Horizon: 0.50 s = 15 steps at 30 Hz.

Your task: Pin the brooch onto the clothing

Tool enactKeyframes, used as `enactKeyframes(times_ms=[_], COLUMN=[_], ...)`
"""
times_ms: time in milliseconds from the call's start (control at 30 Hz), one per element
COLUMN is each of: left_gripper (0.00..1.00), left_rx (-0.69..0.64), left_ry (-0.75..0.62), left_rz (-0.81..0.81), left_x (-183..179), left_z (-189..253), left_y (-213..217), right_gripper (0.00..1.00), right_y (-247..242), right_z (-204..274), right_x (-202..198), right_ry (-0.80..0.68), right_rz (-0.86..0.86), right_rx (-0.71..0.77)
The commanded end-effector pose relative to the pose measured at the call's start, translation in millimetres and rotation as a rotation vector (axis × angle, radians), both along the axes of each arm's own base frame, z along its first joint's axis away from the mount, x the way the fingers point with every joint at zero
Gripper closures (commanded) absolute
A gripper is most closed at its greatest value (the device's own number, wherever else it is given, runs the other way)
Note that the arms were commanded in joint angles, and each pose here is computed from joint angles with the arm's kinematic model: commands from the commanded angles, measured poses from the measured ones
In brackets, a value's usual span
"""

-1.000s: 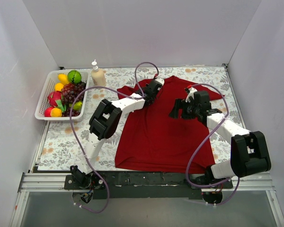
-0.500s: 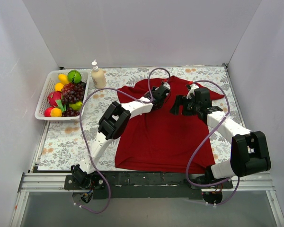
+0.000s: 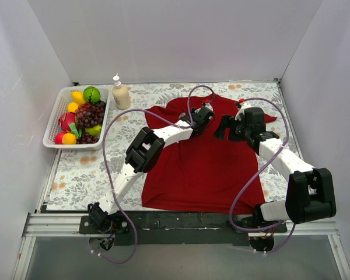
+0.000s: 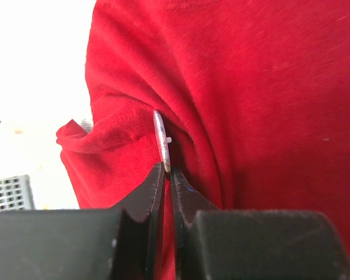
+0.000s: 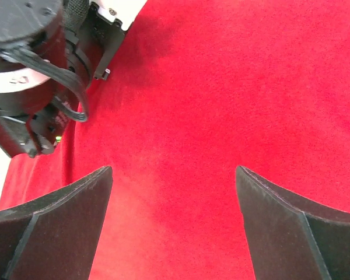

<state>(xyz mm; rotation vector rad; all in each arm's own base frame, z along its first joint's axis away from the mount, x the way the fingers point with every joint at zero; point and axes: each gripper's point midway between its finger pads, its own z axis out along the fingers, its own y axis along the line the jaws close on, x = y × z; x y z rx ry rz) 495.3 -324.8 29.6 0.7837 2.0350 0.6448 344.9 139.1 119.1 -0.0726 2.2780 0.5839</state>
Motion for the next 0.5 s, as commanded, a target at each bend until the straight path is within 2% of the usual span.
enactKeyframes(times_ms=[0, 233, 467], left_gripper=[1.0, 1.0, 1.0], left_rx=[-0.246, -0.507, -0.733], left_ry=[0.151, 0.123, 0.126], left_rz=[-0.148, -0.209, -0.188], left_x=[-26, -34, -31], left_z=[3, 60, 98], left_y=[-51, -78, -62], right_gripper=[0.07, 0.07, 0.07], right_y=[-5, -6, -2], right_z=[15, 10, 6], right_x=[5, 4, 3], right_ry=[-0.044, -0.039, -0.029], right_rz=[-0.019, -0.015, 0.009], right_rx=[0.0, -0.008, -0.001])
